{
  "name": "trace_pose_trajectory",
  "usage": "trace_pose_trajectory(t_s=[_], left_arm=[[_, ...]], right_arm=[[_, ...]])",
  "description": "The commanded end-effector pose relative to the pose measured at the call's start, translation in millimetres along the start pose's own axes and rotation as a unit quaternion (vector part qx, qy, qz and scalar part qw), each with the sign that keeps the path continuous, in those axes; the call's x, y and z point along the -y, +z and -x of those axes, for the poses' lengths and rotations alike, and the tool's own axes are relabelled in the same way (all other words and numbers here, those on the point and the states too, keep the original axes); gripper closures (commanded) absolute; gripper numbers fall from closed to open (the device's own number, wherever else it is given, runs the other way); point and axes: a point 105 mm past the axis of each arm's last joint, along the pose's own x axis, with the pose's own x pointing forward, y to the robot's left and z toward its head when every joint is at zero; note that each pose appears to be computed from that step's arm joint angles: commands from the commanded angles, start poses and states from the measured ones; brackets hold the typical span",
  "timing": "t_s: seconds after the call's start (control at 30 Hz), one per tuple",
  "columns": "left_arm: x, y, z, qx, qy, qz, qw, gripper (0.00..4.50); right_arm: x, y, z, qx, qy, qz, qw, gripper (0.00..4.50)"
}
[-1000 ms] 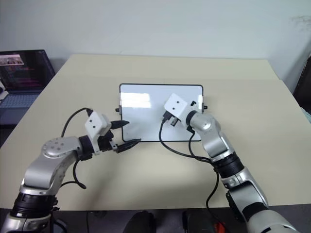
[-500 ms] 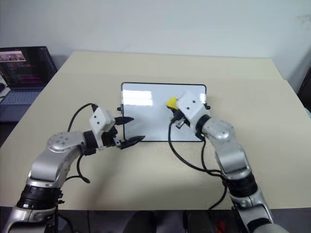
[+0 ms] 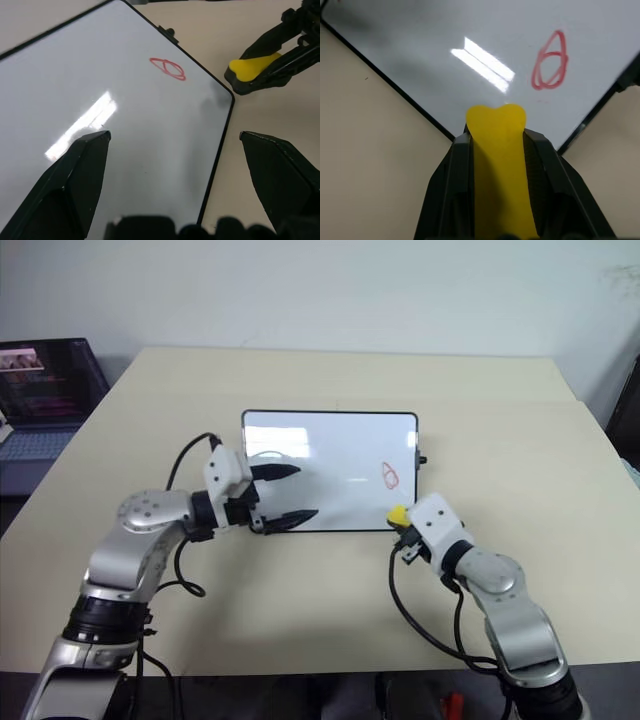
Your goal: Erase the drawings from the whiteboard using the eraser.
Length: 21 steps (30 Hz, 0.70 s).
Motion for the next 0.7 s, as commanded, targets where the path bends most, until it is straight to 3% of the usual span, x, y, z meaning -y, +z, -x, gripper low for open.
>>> trace_pose_trajectory(t_s=[0.03,0.17,0.33,0.53,0.7], left_arm=[[-2.6,9.9,3.6,0.004,-0.003,-0.027,1.0,0.0],[-3.2,13.9,9.8,0.004,-0.003,-0.024,1.0,0.0],[4.5,13.4,14.2,-0.004,-0.004,-0.022,1.0,0.0],[8.9,11.7,13.6,-0.005,-0.004,-0.016,1.0,0.0],[8.6,12.6,12.9,0.0,-0.003,-0.014,1.0,0.0]], right_arm=[[17.2,31.4,-4.3,0.064,-0.054,0.02,0.996,3.51],[30.4,53.3,-22.3,0.101,-0.096,0.023,0.99,3.51],[39.8,61.4,-45.8,0.107,-0.112,0.04,0.987,3.51],[48.7,36.4,-56.4,0.062,-0.117,0.041,0.99,3.51],[32.7,0.8,-47.0,-0.002,-0.065,0.011,0.998,3.51]])
